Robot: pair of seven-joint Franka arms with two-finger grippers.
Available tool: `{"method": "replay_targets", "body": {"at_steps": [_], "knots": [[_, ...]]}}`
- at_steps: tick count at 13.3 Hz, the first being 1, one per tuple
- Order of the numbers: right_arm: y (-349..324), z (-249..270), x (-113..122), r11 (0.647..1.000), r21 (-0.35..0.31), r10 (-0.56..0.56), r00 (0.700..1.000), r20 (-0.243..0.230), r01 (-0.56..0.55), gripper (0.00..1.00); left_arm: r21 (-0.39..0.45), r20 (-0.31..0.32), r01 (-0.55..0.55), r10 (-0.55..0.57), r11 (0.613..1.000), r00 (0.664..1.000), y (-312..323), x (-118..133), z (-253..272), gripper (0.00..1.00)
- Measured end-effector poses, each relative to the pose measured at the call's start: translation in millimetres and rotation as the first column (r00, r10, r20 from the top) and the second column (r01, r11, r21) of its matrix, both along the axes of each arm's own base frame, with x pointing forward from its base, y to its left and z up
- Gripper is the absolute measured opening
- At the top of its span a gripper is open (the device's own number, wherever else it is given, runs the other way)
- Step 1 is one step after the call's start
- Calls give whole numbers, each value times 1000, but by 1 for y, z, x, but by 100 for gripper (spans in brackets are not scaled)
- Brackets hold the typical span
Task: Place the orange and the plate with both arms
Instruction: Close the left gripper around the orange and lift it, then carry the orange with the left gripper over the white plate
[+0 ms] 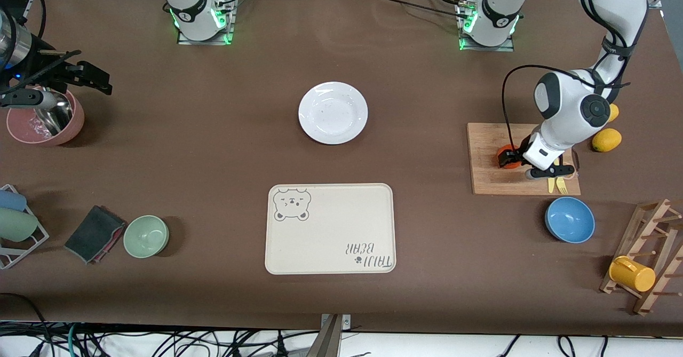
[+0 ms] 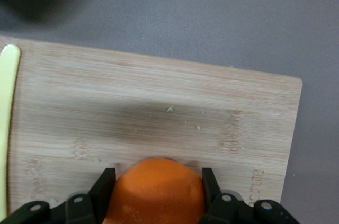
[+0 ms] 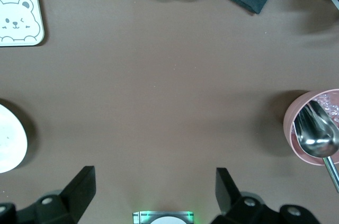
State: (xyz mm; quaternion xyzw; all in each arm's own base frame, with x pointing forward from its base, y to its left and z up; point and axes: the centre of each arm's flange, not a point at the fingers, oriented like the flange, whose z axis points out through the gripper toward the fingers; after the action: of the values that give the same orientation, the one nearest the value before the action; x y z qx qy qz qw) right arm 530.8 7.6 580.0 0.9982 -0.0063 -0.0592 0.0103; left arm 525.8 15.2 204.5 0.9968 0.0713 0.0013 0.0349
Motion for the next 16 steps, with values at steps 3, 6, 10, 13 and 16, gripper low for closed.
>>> {"method": "replay_targets", "body": {"at_steps": [3,6,10,13,16], "knots": [[0,0,0,1000,0,0,1000,0,0,100,-11,40,-1,2,1000,999,-14,7,17,69],[0,0,0,1000,0,0,1000,0,0,100,-21,101,9,-6,1000,995,-33,21,47,69],[0,0,0,1000,0,0,1000,0,0,100,-29,119,21,-17,999,993,-39,39,73,69],[0,0,0,1000,0,0,1000,-1,0,100,-44,132,56,-50,997,990,-68,53,93,69],[0,0,0,1000,0,-1,1000,-1,1,100,-86,125,59,-48,995,991,-130,64,108,69]]}}
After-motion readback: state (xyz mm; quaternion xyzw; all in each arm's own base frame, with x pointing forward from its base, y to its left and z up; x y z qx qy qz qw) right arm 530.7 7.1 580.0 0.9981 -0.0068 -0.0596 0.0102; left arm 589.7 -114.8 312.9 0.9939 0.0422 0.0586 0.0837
